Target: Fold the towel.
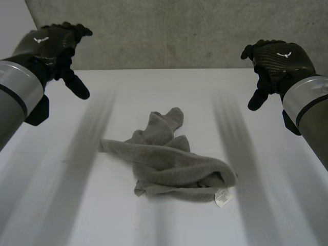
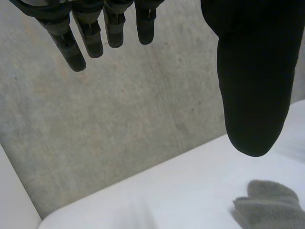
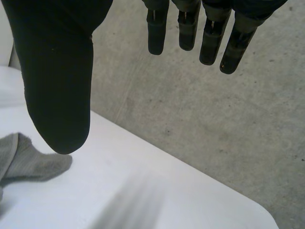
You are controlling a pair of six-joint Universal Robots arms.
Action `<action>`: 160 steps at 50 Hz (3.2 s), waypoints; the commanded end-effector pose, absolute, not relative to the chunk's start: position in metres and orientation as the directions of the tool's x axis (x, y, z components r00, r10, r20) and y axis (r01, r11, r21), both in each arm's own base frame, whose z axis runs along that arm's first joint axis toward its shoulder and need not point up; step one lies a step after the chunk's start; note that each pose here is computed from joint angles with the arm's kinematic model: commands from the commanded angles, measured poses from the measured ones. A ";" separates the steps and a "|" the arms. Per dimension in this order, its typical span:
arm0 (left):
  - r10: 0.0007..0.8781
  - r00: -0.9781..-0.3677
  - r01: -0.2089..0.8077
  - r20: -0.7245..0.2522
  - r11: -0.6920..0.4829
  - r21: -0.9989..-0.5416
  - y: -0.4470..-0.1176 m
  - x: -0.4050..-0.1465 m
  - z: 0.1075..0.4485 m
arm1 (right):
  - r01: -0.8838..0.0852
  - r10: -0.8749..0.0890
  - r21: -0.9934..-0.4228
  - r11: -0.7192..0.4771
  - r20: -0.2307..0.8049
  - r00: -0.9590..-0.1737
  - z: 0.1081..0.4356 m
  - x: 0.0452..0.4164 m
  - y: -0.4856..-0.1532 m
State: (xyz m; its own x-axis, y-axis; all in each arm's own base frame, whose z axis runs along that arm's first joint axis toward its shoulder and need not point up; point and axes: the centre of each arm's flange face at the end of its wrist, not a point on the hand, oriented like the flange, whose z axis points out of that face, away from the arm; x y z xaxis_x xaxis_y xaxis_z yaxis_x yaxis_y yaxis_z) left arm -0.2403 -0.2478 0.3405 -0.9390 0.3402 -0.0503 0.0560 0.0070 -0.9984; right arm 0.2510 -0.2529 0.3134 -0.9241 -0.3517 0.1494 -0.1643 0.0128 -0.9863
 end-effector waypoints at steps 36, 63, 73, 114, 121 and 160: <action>0.574 -0.773 0.370 -0.271 0.060 -0.927 -0.321 -0.284 0.192 | -0.179 -0.503 -0.844 0.505 -0.120 -0.856 0.184 0.291 -0.261; 0.578 -0.777 0.412 -0.251 0.165 -0.896 -0.307 -0.271 0.169 | -0.221 -0.503 -0.795 0.565 -0.120 -0.856 0.156 0.287 -0.244; 0.559 -0.782 0.386 -0.274 0.090 -0.918 -0.321 -0.277 0.188 | -0.214 -0.557 -0.886 0.411 -0.058 -0.829 0.169 0.303 -0.265; 0.540 -0.630 0.647 -0.559 -0.034 -0.762 -0.291 -0.258 0.137 | -0.557 -0.620 -0.830 0.024 0.425 -0.660 0.132 0.311 -0.291; 0.501 -0.642 0.629 -0.580 -0.087 -0.772 -0.283 -0.255 0.168 | -0.471 -0.613 -0.873 0.127 0.305 -0.729 0.148 0.304 -0.284; 0.478 -0.691 0.580 -0.543 -0.082 -0.810 -0.281 -0.249 0.188 | -0.314 -0.492 -0.914 0.256 0.157 -0.857 0.124 0.250 -0.327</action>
State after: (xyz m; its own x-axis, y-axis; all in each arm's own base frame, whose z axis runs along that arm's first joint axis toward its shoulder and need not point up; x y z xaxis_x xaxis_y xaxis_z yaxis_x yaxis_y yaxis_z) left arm -0.2490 -0.2813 0.1876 -0.6855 0.4771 -0.5499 0.5871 -0.0844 -0.8051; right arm 0.2462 -0.3249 0.1268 -0.8642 -0.4853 0.1330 -0.3097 0.3046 -0.9007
